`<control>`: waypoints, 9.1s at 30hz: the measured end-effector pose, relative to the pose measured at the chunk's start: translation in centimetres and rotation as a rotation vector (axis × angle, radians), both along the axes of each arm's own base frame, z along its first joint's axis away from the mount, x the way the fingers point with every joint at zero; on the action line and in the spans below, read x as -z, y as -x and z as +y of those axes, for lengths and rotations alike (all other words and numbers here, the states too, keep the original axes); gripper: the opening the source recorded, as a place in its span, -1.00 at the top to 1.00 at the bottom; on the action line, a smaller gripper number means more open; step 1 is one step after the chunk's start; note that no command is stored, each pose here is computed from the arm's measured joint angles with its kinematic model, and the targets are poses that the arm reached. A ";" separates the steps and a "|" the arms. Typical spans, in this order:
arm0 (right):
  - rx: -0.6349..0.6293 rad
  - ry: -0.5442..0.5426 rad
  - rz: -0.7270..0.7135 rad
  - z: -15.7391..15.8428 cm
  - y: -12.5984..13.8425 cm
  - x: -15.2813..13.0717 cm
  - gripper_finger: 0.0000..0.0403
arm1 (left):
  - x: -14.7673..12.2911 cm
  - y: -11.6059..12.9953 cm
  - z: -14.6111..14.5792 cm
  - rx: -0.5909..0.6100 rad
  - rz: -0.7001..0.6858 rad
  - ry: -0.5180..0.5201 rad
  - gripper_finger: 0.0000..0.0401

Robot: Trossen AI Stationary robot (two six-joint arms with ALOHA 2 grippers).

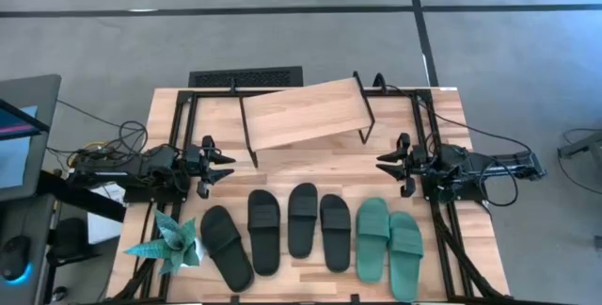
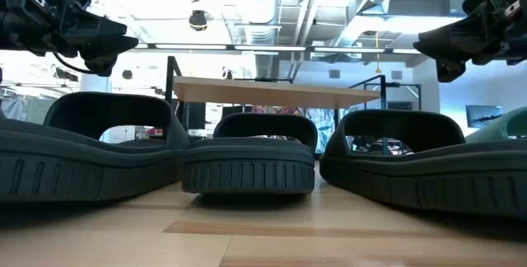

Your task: Pick and place slides into the shelf

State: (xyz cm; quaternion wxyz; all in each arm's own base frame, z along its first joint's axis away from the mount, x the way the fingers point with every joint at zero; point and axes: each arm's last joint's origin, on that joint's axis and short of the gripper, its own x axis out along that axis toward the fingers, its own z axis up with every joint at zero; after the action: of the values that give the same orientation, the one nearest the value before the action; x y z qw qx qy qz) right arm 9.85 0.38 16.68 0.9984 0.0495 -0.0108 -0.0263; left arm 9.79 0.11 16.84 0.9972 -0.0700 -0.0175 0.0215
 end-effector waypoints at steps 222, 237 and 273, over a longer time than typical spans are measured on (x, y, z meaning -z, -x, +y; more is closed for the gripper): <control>0.333 0.359 1.211 18.2 -7.5 -12.2 1.00 | -22.1 -9.6 0.5 -0.195 0.195 -0.017 0.31; 0.419 0.592 1.134 10.7 -9.9 -15.7 1.00 | -22.1 -9.6 0.5 -0.196 0.193 0.000 0.31; 0.397 0.875 1.035 -8.9 -19.5 -18.3 1.00 | -22.1 -9.6 0.5 -0.203 0.188 -0.001 0.31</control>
State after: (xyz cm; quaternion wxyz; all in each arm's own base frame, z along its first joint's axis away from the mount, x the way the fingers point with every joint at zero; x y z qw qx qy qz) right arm 29.33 -8.51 34.98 0.7799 -0.3783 0.4469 -0.2212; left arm 19.40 0.65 38.95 0.9871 -0.0649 0.0691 0.1287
